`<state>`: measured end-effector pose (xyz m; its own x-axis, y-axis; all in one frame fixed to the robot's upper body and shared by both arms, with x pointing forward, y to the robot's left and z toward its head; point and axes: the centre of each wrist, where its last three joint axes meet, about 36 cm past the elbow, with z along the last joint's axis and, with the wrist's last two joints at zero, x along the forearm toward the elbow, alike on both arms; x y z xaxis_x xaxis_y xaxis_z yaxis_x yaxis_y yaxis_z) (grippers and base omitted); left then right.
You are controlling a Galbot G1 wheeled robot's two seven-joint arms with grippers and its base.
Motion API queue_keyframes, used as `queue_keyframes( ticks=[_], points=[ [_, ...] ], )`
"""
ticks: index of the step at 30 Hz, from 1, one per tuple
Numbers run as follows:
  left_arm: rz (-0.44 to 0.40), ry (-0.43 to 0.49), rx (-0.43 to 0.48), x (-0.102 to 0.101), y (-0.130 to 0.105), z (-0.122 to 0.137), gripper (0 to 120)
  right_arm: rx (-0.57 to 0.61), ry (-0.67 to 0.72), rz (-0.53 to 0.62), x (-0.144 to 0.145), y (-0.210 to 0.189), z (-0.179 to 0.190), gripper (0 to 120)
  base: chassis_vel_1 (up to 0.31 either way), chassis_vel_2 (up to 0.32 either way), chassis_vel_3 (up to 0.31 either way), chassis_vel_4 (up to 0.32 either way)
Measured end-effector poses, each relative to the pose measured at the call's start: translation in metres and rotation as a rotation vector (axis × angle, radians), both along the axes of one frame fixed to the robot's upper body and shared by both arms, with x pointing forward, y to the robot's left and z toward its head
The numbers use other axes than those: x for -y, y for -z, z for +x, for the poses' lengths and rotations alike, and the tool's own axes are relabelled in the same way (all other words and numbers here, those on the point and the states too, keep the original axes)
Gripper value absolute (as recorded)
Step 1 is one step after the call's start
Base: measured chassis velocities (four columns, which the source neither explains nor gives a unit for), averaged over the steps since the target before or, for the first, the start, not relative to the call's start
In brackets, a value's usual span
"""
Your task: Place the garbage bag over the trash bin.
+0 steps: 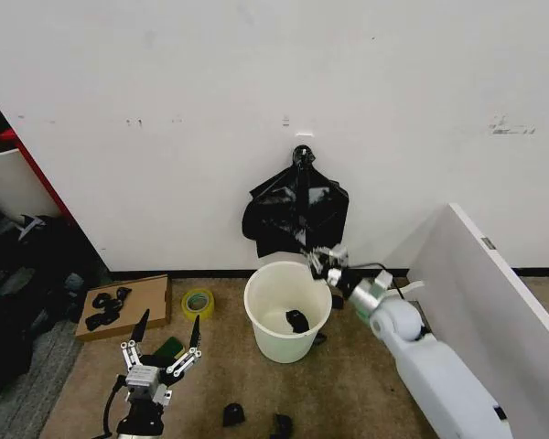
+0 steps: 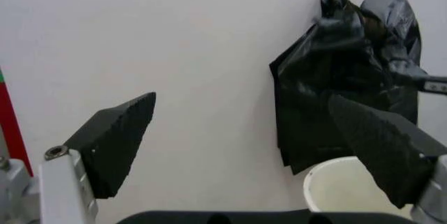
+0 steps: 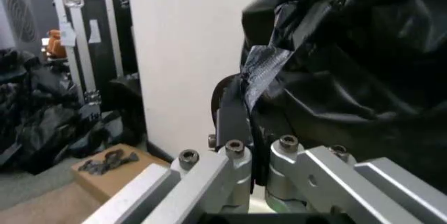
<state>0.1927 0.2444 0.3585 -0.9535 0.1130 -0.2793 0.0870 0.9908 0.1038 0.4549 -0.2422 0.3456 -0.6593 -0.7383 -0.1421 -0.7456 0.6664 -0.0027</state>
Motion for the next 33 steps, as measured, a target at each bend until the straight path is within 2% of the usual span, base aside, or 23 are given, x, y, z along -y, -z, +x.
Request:
queue_keyframes(
  ticks=[7, 15, 33],
  points=[
    [-0.003, 0.003, 0.002, 0.002, 0.0, 0.001, 97, 0.005, -0.008, -0.019, -0.003, 0.007, -0.029, 0, 0.0, 0.0, 0.0, 0.0],
    [-0.002, 0.005, 0.005, 0.001, 0.0, 0.002, 97, -0.016, -0.019, -0.058, -0.002, 0.033, -0.075, 0, 0.0, 0.0, 0.0, 0.0],
    [-0.004, 0.009, 0.01, 0.0, 0.0, 0.004, 97, -0.004, -0.04, -0.095, 0.001, 0.048, -0.119, 0, 0.0, 0.0, 0.0, 0.0]
  ],
)
